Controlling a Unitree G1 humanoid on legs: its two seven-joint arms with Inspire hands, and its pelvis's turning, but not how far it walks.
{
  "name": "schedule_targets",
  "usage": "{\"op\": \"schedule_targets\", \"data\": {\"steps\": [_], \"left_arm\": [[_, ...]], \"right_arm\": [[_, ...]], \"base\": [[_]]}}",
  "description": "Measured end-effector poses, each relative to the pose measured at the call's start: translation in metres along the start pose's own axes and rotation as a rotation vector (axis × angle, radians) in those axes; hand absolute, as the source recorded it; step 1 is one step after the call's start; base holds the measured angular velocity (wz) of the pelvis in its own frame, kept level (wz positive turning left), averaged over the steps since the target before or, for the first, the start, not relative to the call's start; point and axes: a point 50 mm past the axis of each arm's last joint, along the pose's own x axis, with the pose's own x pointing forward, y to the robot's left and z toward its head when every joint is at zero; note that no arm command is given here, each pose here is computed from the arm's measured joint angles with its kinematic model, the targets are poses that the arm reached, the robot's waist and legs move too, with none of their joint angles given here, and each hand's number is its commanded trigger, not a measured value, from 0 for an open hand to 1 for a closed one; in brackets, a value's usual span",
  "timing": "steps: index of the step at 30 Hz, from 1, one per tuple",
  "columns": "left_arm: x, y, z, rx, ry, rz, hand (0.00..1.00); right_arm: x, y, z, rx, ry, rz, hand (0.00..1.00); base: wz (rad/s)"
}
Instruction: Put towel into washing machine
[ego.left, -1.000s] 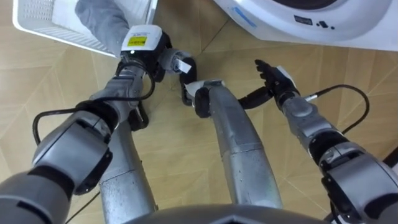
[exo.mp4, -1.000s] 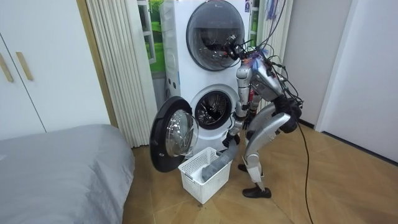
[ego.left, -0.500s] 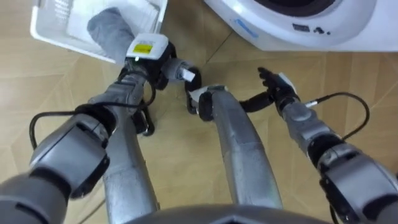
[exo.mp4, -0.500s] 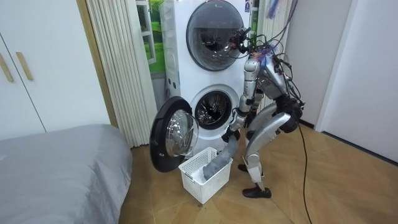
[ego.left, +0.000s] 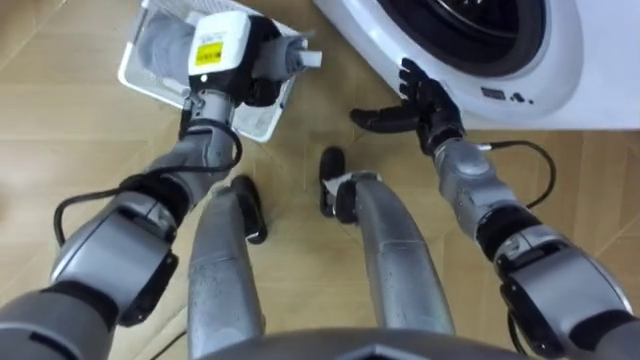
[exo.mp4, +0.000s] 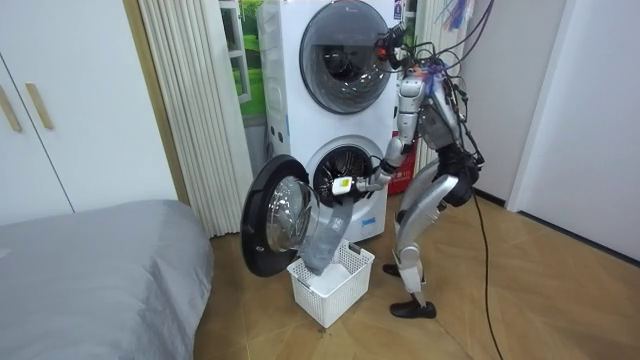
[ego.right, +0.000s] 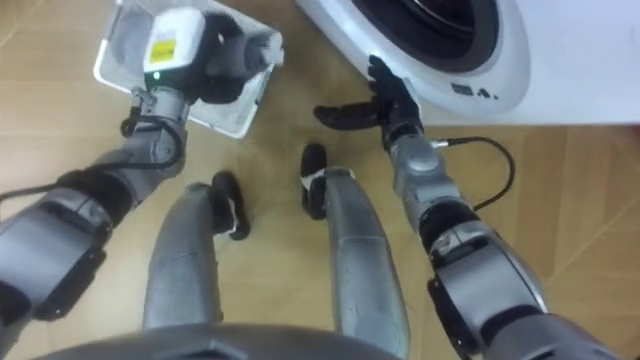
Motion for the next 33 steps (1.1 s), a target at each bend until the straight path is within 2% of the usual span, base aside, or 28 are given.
{"op": "schedule_targets", "data": {"steps": [3, 6, 7, 10, 12, 13, 18, 24, 29, 30, 32, 33], "left_arm": [[0.006, 0.001, 0.023, -0.193, 0.026, 0.087, 1.0], [0.005, -0.001, 0.032, -0.343, 0.072, 0.097, 1.0], [0.003, -0.001, 0.034, -0.436, 0.103, 0.093, 1.0], [0.001, -0.004, 0.036, -0.646, 0.184, 0.036, 1.0], [-0.001, -0.005, 0.036, -0.852, 0.254, -0.01, 1.0], [-0.001, -0.005, 0.036, -0.902, 0.265, -0.025, 1.0], [-0.009, -0.016, 0.025, -1.359, 0.391, -0.16, 1.0], [-0.024, -0.028, 0.026, -1.7, 0.409, -0.328, 1.0], [-0.031, -0.036, 0.029, -1.851, 0.418, -0.449, 1.0], [-0.032, -0.037, 0.03, -1.86, 0.42, -0.464, 1.0], [-0.039, -0.042, 0.03, -1.898, 0.43, -0.51, 1.0], [-0.04, -0.043, 0.03, -1.906, 0.428, -0.53, 1.0]], "right_arm": [[0.002, 0.006, 0.008, -0.043, -0.037, 0.016, 0.0], [0.001, 0.01, 0.011, -0.075, -0.056, 0.023, 0.0], [0.001, 0.013, 0.014, -0.097, -0.076, 0.038, 0.0], [0.0, 0.017, 0.013, -0.136, -0.087, 0.069, 0.0], [-0.002, 0.016, 0.009, -0.14, -0.074, 0.085, 0.0], [-0.003, 0.015, 0.007, -0.139, -0.07, 0.083, 0.0], [-0.009, 0.012, -0.012, -0.134, -0.004, 0.097, 0.0], [-0.015, 0.008, -0.026, -0.145, 0.06, 0.116, 0.0], [-0.014, 0.005, -0.028, -0.141, 0.099, 0.125, 0.0], [-0.014, 0.004, -0.028, -0.14, 0.104, 0.126, 0.29], [-0.014, 0.003, -0.029, -0.145, 0.122, 0.127, 0.72], [-0.014, 0.002, -0.029, -0.145, 0.131, 0.125, 1.0]], "base": [[0.11], [0.1], [0.06], [0.1], [0.2], [0.16], [0.12], [0.04], [0.0], [0.0], [0.02], [0.0]]}}
